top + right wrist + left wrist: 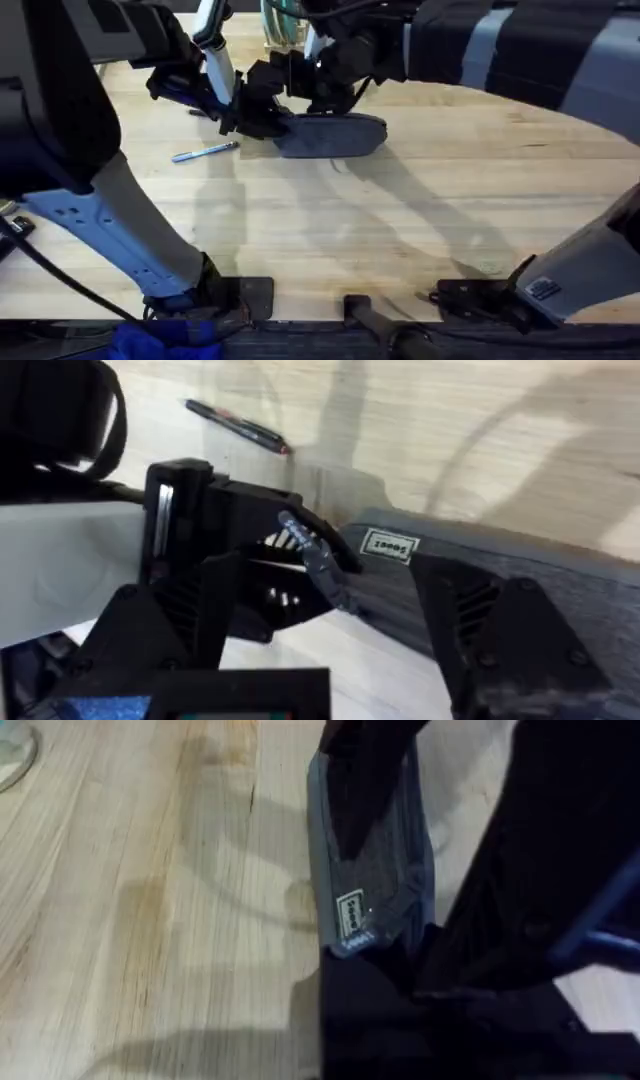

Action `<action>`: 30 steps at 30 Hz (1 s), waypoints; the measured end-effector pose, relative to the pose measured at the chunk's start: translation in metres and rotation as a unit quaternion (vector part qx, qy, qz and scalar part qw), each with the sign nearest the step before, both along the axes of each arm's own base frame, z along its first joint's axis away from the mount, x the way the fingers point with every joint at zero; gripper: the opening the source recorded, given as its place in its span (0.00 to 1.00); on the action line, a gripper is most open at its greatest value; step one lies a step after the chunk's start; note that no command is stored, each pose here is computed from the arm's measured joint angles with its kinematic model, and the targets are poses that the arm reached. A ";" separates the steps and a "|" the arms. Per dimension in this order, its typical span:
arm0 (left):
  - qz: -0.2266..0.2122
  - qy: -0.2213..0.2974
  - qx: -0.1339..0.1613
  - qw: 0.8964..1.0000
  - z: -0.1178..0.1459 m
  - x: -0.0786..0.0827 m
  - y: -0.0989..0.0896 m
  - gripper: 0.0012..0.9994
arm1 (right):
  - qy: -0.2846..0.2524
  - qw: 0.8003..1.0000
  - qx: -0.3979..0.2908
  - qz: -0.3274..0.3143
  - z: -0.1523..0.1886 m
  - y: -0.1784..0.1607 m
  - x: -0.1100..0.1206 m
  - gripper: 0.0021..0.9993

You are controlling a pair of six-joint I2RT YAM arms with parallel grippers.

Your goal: Unzip the bag, pick up the pens from the table one at a time and place them inside, then zip the bag closed.

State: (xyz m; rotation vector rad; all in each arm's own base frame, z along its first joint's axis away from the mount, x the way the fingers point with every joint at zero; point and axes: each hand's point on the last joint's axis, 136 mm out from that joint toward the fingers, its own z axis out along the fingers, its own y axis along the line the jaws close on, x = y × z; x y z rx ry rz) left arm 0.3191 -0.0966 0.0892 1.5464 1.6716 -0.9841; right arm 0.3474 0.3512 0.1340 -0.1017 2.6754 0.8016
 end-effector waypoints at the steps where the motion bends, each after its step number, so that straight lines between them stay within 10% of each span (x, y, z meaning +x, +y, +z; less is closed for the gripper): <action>1: 0.000 0.000 0.000 1.000 0.000 0.000 0.000 0.11 | -0.003 1.000 -0.003 0.002 0.000 -0.001 0.000 1.00; 14: 0.000 -0.001 0.000 1.000 0.000 0.000 0.000 0.98 | -0.037 0.999 -0.032 -0.008 0.003 -0.025 0.021 1.00; 30: 0.000 -0.001 0.000 1.000 0.000 0.000 0.000 0.99 | -0.051 0.997 -0.057 -0.017 0.024 -0.067 0.033 1.00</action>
